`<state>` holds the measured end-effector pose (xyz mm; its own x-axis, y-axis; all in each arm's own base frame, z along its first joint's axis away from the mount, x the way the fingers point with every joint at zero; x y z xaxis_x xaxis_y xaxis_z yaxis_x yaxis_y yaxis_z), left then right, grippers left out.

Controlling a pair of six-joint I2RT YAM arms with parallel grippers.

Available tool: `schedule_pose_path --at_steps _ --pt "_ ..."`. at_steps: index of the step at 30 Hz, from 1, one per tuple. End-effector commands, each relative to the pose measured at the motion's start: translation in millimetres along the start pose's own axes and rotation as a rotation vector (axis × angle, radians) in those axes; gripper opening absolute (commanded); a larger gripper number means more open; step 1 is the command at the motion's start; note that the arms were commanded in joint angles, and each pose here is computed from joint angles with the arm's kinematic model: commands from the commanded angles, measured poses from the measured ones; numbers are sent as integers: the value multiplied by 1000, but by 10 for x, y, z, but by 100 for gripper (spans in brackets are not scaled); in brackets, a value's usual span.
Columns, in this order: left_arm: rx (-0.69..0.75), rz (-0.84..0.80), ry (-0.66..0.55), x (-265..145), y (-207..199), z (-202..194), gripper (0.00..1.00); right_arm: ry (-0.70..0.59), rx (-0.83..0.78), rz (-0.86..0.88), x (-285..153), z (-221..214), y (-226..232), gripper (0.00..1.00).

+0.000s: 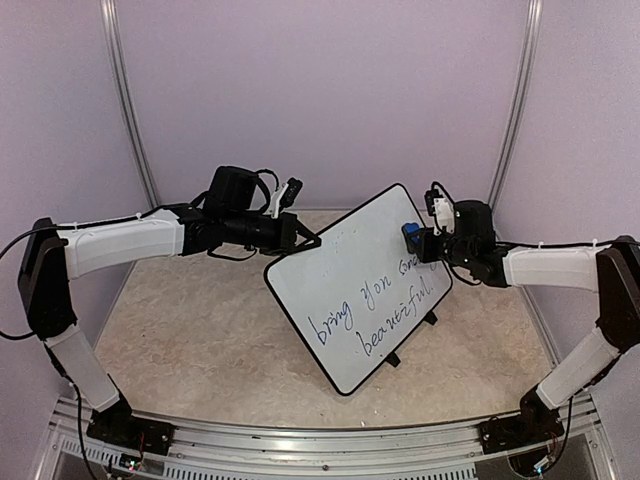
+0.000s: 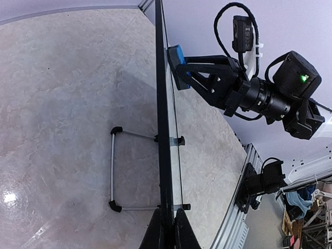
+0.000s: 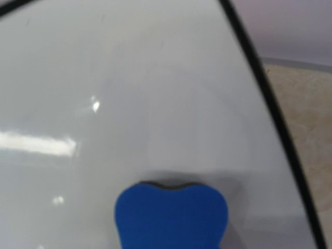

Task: Erase the whiteboard
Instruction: Erase the whiteboard at the center of the board.

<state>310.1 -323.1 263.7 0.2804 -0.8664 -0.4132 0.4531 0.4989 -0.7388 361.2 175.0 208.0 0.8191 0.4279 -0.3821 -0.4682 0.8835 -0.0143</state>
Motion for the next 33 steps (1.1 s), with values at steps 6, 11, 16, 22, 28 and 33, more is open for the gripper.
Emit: schedule_pose_path --at_steps 6,11,16,22,28,33 --pt "165 -185 70 -43 -422 -141 0 187 -4 45 -142 -662 217 26" --pt "164 -181 71 -32 -418 -152 0 162 -4 64 -179 -575 236 26" --pt "168 -179 67 -45 -427 -145 0 183 4 71 -246 -668 261 26" --pt "168 -183 69 -50 -435 -147 0 177 8 99 -384 -772 331 26" --pt "163 -180 72 -30 -416 -152 0 94 -10 125 -532 -653 388 26" --pt "158 -180 76 -15 -404 -157 0 102 -40 42 -493 -530 305 26"
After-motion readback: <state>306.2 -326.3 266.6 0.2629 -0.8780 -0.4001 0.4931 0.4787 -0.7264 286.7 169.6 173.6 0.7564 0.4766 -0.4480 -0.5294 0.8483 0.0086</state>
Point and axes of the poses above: each gripper's point midway between its finger pads, its own x axis out along the fingers, its own y axis along the line the jaws close on, z = x × y, the point moved 7 cm from there along -x, back along the fingers, and after that the axes turned 12 degrees about -x, right-handed, at the moved point
